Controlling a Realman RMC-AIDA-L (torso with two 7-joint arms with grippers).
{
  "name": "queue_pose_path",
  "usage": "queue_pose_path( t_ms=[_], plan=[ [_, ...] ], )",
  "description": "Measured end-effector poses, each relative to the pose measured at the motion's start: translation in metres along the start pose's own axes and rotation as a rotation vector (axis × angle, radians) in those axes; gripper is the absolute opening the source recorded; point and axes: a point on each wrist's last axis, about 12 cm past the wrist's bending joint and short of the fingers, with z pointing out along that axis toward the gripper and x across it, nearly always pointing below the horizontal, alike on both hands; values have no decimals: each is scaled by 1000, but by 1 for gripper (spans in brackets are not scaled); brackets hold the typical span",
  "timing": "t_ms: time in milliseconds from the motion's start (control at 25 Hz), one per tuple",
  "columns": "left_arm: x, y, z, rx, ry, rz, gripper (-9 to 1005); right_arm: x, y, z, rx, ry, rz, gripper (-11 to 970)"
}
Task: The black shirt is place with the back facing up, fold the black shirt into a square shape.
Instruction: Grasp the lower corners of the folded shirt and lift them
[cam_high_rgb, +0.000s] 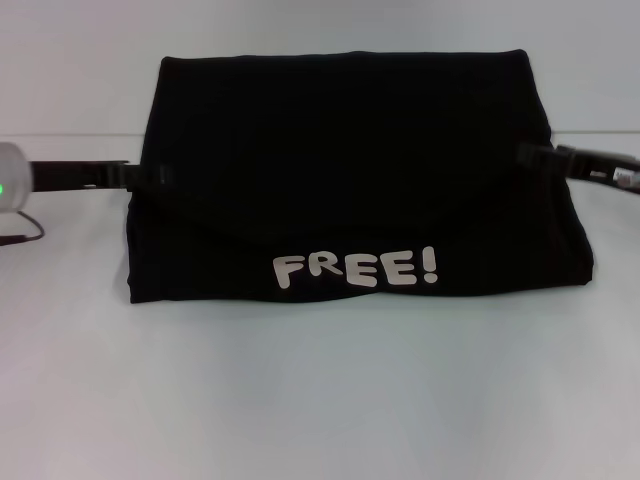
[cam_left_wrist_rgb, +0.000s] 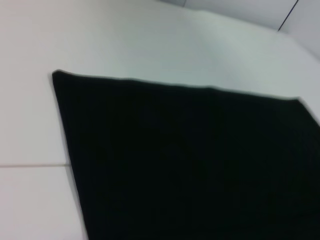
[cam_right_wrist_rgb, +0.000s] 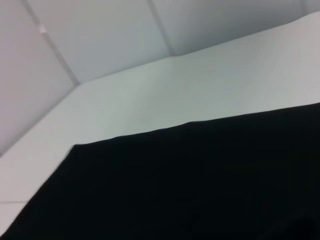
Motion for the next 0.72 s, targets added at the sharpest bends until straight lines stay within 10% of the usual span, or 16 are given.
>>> queue_pose_path(
  t_ms=[160, 720],
  plan=[
    [10, 10, -23, 19, -53, -37, 874, 6, 0, -12, -65, 7, 11, 703],
    [73, 13, -36, 86, 65, -91, 914, 8, -3, -31, -147, 26, 35, 716]
  ],
)
